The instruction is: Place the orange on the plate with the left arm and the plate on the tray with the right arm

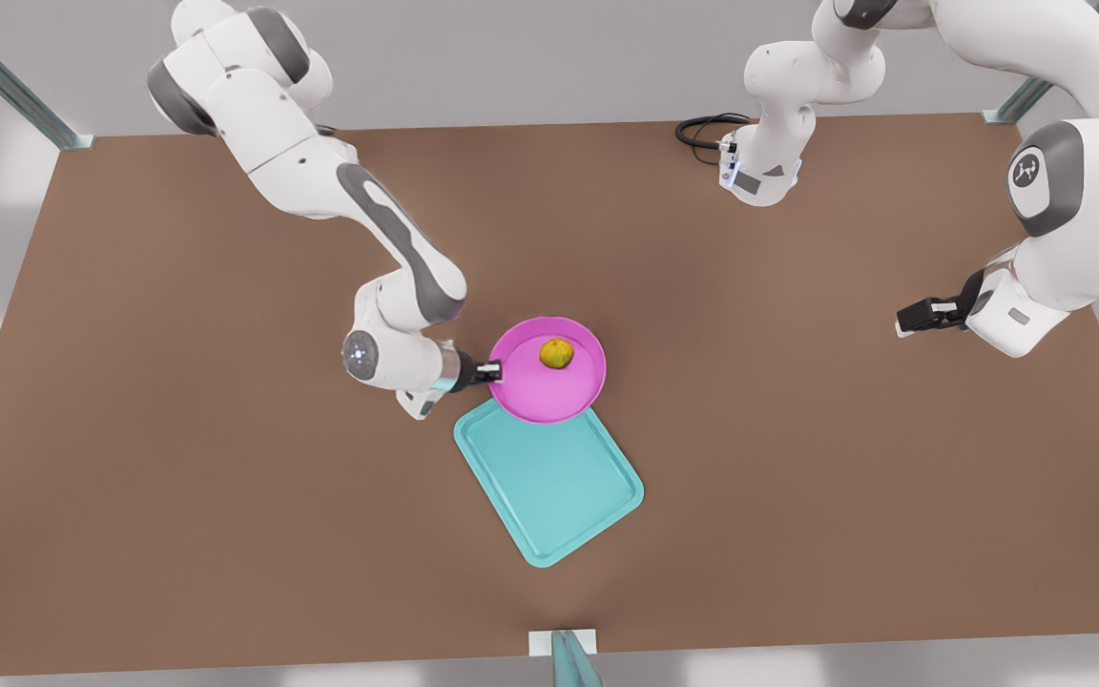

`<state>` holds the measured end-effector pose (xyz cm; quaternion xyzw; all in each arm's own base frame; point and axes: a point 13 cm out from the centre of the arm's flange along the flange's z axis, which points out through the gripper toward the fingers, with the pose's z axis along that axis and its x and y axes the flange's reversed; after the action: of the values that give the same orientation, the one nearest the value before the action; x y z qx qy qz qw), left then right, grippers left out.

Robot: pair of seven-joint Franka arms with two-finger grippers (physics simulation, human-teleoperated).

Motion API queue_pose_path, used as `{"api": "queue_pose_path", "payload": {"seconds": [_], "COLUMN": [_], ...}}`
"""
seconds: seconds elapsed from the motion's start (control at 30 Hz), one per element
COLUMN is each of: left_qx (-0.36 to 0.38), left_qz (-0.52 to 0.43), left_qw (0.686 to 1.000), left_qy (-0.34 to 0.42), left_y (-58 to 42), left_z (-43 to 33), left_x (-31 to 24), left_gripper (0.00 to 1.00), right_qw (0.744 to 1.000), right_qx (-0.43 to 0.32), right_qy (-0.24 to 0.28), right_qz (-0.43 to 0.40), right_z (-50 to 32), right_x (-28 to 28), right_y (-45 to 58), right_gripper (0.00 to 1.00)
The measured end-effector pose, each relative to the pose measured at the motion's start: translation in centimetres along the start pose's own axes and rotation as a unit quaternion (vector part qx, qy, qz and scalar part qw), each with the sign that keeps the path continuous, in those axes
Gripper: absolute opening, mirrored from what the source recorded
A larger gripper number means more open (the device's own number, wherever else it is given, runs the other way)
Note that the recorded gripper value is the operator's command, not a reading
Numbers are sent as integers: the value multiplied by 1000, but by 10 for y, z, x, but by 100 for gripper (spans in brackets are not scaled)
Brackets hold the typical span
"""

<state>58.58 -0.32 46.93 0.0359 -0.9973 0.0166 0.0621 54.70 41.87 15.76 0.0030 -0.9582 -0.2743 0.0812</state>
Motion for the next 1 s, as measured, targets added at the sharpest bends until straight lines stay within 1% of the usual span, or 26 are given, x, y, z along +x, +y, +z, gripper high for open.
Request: {"api": "queue_pose_path", "payload": {"seconds": [0.13,0.23,0.3,0.53,0.57,0.6,0.83,0.87,0.9,0.97,1.0], "left_qx": [0,0,0,0,0,0,0,0,0,0,0], "left_qz": [0,1,0,0,0,0,0,0,0,0,0], "left_qw": [1000,1000,1000,1000,1000,1000,1000,1000,1000,1000,1000], "left_qy": [0,1,2,4,4,4,4,5,5,6,6], "left_y": [0,0,0,1,1,1,1,1,1,1,1], "left_z": [0,0,0,1,1,1,1,2,2,2,3], "left_x": [0,1,1,1,1,1,1,2,2,2,2], "left_gripper": [100,100,100,100,100,100,100,100,100,100,100], "right_qw": [998,998,998,999,999,999,999,998,997,986,976], "right_qx": [-49,-52,-49,-47,-47,-46,-44,-33,-5,90,138], "right_qy": [-32,-46,-43,-25,-23,-22,-24,-31,-43,-66,-75], "right_qz": [6,13,12,-6,-9,-11,-22,-34,-57,-125,-153], "right_z": [-12,-20,-20,-13,-12,-10,-15,-41,-86,-188,-241], "right_x": [-85,-125,-131,-123,-122,-120,-119,-125,-139,-159,-154], "right_y": [12,-15,-27,-25,-24,-23,-19,-22,-37,-55,-53], "right_gripper": [22,22,22,23,37,100,100,100,100,100,100]}}
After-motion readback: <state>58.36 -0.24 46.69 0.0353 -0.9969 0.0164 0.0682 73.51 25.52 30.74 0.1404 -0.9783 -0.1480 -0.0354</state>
